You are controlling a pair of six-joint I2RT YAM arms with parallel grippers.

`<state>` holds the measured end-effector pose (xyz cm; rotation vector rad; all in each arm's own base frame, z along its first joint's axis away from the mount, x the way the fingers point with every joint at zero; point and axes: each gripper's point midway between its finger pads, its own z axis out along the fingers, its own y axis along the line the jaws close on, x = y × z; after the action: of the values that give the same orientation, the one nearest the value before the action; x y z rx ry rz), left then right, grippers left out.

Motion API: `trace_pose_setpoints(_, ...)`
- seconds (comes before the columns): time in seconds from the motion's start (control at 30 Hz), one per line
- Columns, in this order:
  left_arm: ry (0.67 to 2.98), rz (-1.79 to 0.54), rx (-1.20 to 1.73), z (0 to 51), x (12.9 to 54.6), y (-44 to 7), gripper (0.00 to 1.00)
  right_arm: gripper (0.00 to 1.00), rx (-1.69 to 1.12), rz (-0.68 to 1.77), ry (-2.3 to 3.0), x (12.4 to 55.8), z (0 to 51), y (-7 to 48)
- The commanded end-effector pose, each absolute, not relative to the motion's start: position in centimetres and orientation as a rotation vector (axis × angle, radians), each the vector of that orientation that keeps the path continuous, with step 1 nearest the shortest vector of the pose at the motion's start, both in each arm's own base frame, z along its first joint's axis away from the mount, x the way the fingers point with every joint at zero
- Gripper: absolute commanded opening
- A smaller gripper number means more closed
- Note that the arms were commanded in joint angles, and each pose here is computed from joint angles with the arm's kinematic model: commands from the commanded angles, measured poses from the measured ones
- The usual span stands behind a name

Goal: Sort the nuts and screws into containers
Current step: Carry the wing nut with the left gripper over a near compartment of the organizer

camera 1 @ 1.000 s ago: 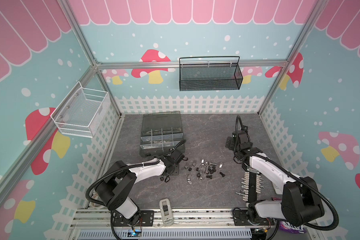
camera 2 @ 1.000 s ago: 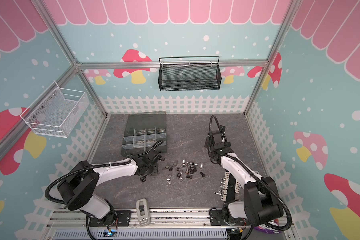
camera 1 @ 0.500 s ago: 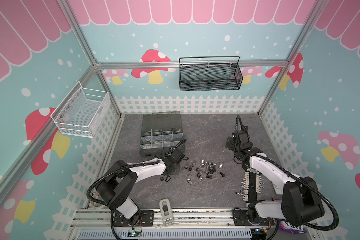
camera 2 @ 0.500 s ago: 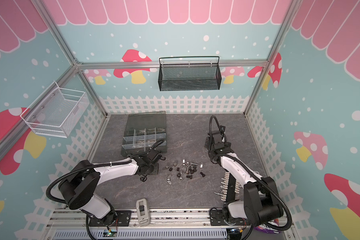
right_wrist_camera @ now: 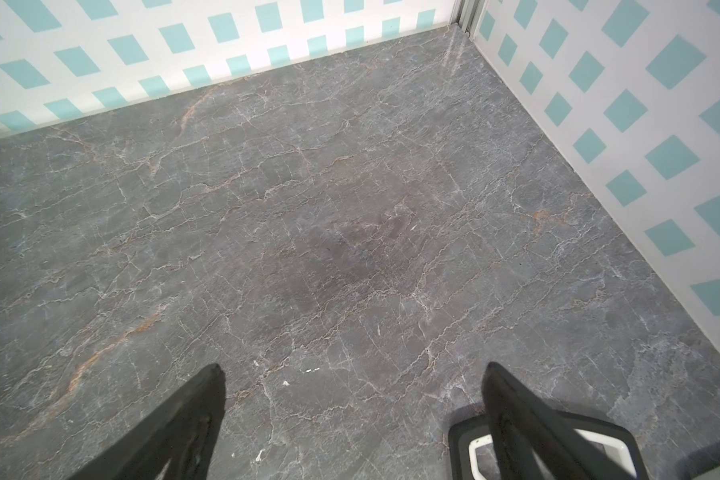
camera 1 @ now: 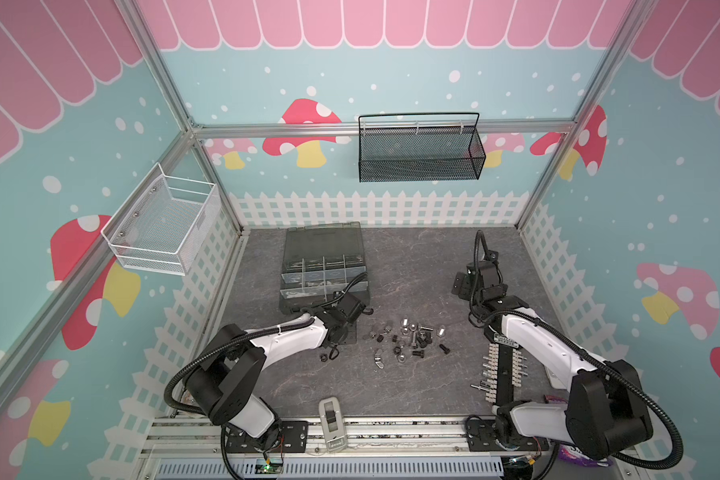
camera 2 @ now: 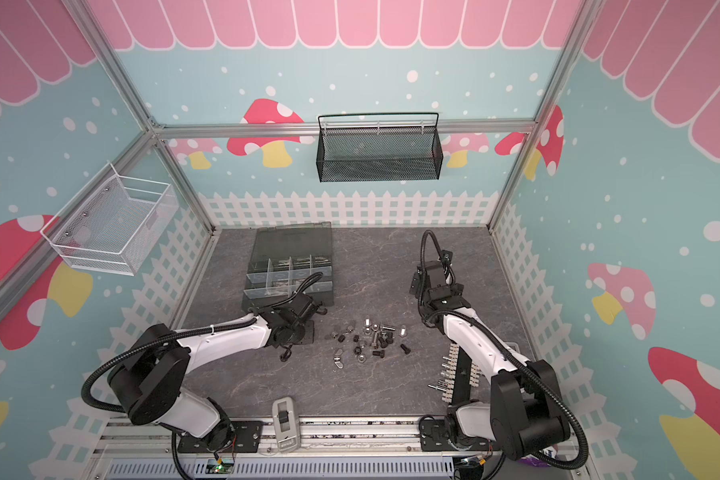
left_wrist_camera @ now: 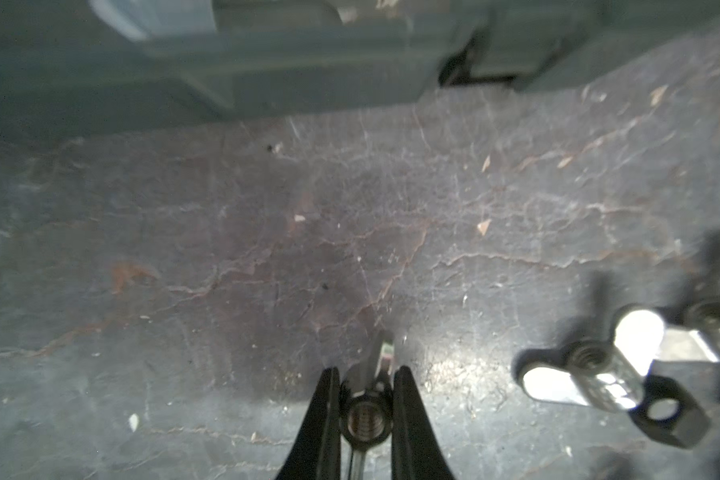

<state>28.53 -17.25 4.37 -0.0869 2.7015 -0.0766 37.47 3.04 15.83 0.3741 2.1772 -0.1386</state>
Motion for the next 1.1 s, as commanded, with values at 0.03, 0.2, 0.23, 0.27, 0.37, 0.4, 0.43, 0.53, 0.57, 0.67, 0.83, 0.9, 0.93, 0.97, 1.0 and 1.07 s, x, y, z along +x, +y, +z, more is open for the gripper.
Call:
trace_pose_setpoints(0.03, 2.571, -0.125, -0.213, 8.6, 32.3, -16.1, 0.0, 0.97, 0.386, -0.135, 2.169, 36.9, 15.9, 3.0)
trace_pose_setpoints(0.2, 2.51, -0.094, -0.242, 10.7, 35.4, -13.8, 0.0, 0.97, 0.379, -0.121, 2.174, 37.0, 15.7, 3.3)
trace_pose_setpoints(0.23, 2.5, -0.081, -0.254, 11.0, 36.0, -13.1, 0.0, 0.97, 0.379, -0.12, 2.175, 37.0, 15.7, 3.3)
trace_pose_setpoints(0.27, 2.491, -0.076, -0.27, 11.3, 36.5, -12.6, 0.0, 0.97, 0.379, -0.119, 2.178, 36.9, 15.6, 3.3)
trace_pose_setpoints(0.37, 2.469, -0.066, -0.345, 11.9, 37.9, -10.3, 0.0, 0.97, 0.378, -0.114, 2.184, 36.9, 15.4, 3.4)
trace_pose_setpoints(0.4, 2.468, -0.068, -0.363, 11.9, 38.3, -9.8, 0.0, 0.97, 0.379, -0.114, 2.185, 36.9, 15.3, 3.4)
trace_pose_setpoints(0.43, 2.466, -0.067, -0.378, 11.9, 38.6, -9.3, 0.0, 0.97, 0.378, -0.113, 2.186, 36.9, 15.3, 3.4)
trace_pose_setpoints(0.53, 2.465, -0.061, -0.407, 11.7, 39.7, -8.3, 0.0, 0.97, 0.378, -0.108, 2.184, 36.9, 15.3, 3.5)
trace_pose_setpoints(0.57, 2.47, -0.063, -0.416, 11.4, 40.0, -8.0, 0.0, 0.97, 0.378, -0.106, 2.185, 37.0, 15.2, 3.5)
trace_pose_setpoints(0.67, 2.491, -0.072, -0.45, 10.4, 40.5, -7.5, 0.0, 0.97, 0.369, -0.107, 2.187, 37.2, 15.3, 3.6)
trace_pose_setpoints(0.83, 2.523, -0.066, -0.474, 8.6, 40.9, -7.2, 0.0, 0.97, 0.367, -0.106, 2.191, 37.2, 15.2, 3.7)
trace_pose_setpoints(0.9, 2.53, -0.062, -0.484, 8.1, 41.0, -7.0, 0.0, 0.97, 0.369, -0.106, 2.191, 37.2, 15.2, 3.6)
trace_pose_setpoints(0.93, 2.533, -0.063, -0.488, 7.9, 41.0, -7.0, 0.0, 0.97, 0.371, -0.107, 2.19, 37.2, 15.2, 3.6)
trace_pose_setpoints(0.97, 2.536, -0.064, -0.491, 7.7, 41.1, -7.0, 0.0, 0.97, 0.372, -0.107, 2.192, 37.2, 15.1, 3.6)
trace_pose_setpoints(1.0, 2.542, -0.065, -0.494, 7.4, 41.1, -6.9, 0.01, 0.97, 0.373, -0.107, 2.193, 37.2, 15.0, 3.6)
trace_pose_setpoints(1.07, 2.55, -0.067, -0.499, 7.0, 41.1, -7.0, 0.03, 0.97, 0.374, -0.107, 2.195, 37.2, 15.0, 3.6)
